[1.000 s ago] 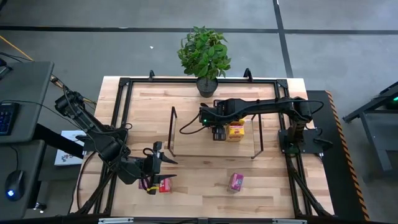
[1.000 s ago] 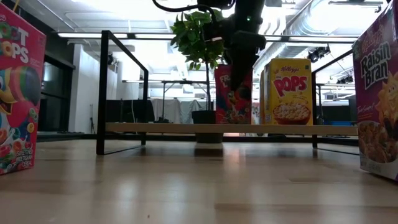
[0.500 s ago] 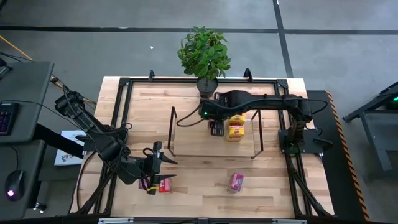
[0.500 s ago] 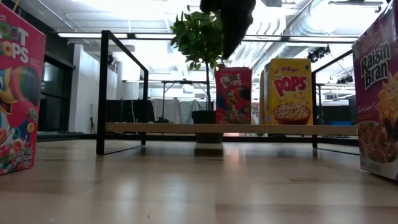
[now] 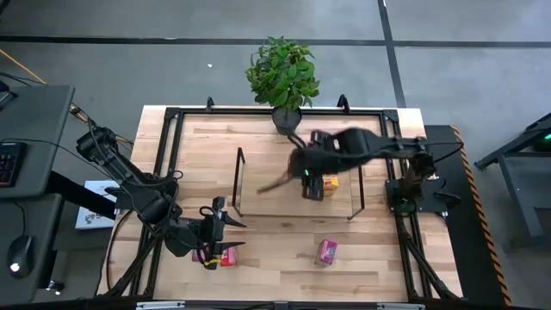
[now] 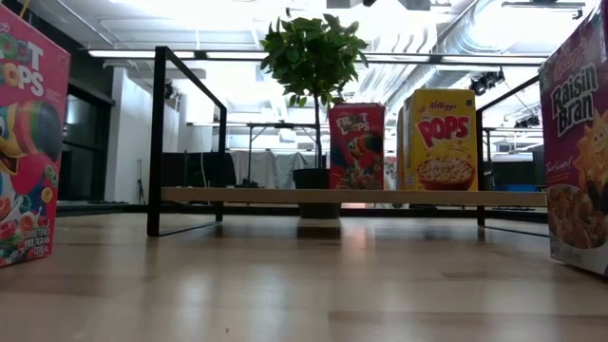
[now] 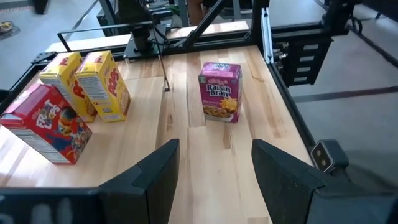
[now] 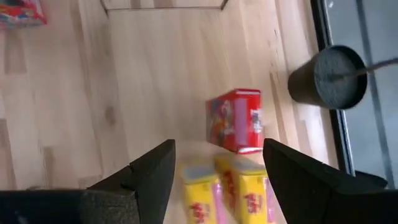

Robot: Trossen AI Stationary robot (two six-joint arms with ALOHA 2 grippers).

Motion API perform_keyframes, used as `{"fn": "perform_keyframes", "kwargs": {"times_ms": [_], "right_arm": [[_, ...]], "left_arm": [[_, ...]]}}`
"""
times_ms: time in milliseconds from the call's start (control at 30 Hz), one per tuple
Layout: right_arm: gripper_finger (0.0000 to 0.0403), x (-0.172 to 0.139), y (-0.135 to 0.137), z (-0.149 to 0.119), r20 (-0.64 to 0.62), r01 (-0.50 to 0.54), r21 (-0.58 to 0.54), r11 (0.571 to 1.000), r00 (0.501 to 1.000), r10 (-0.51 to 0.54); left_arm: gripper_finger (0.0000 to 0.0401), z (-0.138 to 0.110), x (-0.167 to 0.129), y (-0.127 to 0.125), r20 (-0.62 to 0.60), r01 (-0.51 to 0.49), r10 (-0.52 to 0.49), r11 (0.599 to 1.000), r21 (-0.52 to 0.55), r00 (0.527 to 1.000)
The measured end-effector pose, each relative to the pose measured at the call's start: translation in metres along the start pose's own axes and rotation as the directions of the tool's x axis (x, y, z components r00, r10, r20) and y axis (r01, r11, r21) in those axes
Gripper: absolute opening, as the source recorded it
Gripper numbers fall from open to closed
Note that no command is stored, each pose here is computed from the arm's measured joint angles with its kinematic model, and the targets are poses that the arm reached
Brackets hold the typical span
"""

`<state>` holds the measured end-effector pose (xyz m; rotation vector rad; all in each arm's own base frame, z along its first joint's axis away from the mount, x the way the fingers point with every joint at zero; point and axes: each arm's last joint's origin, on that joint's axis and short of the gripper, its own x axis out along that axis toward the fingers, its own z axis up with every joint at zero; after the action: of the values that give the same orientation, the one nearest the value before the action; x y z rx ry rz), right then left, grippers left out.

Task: Stack cereal on shelf
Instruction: Put the red cereal box on the shelf aligned with the other red cereal box

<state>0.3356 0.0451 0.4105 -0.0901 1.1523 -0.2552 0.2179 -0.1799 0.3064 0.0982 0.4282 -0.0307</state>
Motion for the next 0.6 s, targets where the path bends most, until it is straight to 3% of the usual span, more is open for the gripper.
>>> {"fn": "perform_keyframes", "kwargs": {"times_ms": [133, 300, 467, 600], "right_arm": [[0.0236, -0.015, 0.030, -0.014, 0.031, -0.022, -0.030, 0.999, 0.999, 0.023], [0.0236, -0.029, 0.063, -0.047, 0.049, 0.022, -0.033, 0.999, 0.999, -0.021], [0.0236, -0.039, 0.084, -0.099, 0.114, 0.118, 0.015, 0.993, 0.986, -0.119], [0.0236, -0.038, 0.092, -0.150, 0.205, 0.133, 0.123, 0.983, 0.966, -0.157]], "left_arm": [[0.0193, -0.002, 0.002, -0.001, -0.009, -0.001, 0.001, 1.000, -0.010, 1.000], [0.0193, -0.001, 0.002, -0.001, 0.000, 0.002, -0.002, 1.000, -0.018, 1.000], [0.0193, 0.000, 0.002, -0.001, 0.003, -0.003, 0.003, 1.000, -0.016, 1.000], [0.0193, 0.000, 0.002, -0.001, 0.004, -0.005, 0.005, 1.000, -0.013, 1.000]]}}
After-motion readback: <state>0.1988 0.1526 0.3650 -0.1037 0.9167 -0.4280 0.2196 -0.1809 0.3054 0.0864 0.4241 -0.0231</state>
